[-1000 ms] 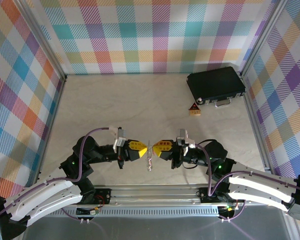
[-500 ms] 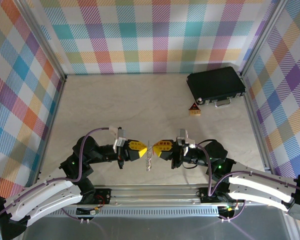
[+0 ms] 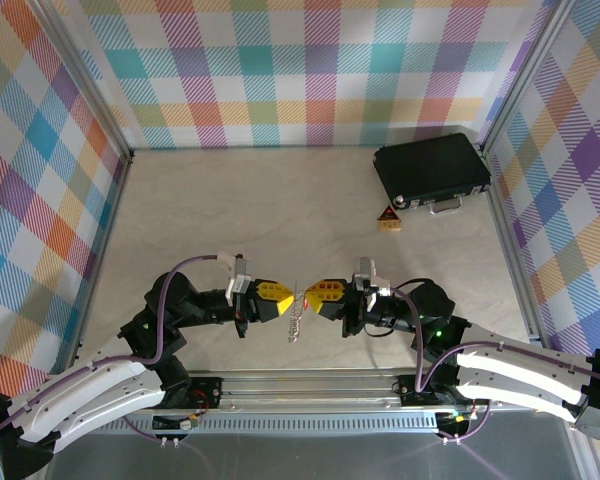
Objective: Put the keys on the keyring
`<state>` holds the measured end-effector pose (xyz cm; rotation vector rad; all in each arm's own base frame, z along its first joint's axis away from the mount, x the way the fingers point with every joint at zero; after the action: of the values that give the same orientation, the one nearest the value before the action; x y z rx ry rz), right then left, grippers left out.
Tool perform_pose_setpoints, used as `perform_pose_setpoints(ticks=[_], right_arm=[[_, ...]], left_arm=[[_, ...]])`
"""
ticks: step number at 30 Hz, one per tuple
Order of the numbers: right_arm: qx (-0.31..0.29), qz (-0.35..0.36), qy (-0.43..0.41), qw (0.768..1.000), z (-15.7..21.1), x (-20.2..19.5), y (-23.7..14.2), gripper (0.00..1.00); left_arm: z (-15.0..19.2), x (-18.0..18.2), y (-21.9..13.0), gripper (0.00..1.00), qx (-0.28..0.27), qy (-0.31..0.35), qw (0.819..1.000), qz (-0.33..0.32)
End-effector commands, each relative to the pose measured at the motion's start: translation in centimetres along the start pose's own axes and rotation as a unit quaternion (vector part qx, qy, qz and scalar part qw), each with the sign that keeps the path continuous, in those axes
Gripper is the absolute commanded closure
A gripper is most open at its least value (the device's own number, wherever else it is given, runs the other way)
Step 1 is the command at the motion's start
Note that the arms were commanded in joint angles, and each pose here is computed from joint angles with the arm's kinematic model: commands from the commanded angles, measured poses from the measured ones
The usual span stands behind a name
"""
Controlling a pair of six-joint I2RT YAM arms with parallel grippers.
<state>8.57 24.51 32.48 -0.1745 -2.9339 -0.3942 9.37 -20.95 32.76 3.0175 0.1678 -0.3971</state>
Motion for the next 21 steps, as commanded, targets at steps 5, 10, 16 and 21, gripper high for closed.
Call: perform_pose_setpoints(ticks=[5,10,16,21], right_arm=[[-0.019,-0.002,0.007,1.0,-0.37,0.09,0.09,1.0],[-0.017,-0.005,0.009,1.0,-0.28,0.12,0.22,1.0],[-0.013,-0.005,0.008,1.0,-0.13,0.02,0.39,1.0],[-0.006,-0.004,0.009,1.0,0.12,-0.1,0.63,1.0]], left_arm=[[-0.52,-0.68,-0.26,1.0,-0.017,0.019,1.0,0.012],[-0.66,-0.72,-0.27,1.0,-0.019,0.021,1.0,0.012],[-0.66,-0.7,-0.26,1.0,-0.019,0.021,1.0,0.012],[-0.64,-0.68,-0.22,1.0,-0.019,0.021,1.0,0.013]])
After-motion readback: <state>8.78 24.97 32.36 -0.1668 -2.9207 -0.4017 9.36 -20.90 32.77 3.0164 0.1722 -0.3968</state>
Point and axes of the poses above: each hand's point on the last joint's axis, 136 mm out from that joint toward the fingers, its own y axis out along the fingers, its own x axis along the line the jaws close on, z = x × y, the point moved 6 cm from there along -y, back along the fingers, and after that the axes turned 1 degree about y, right-handed, at the moved point
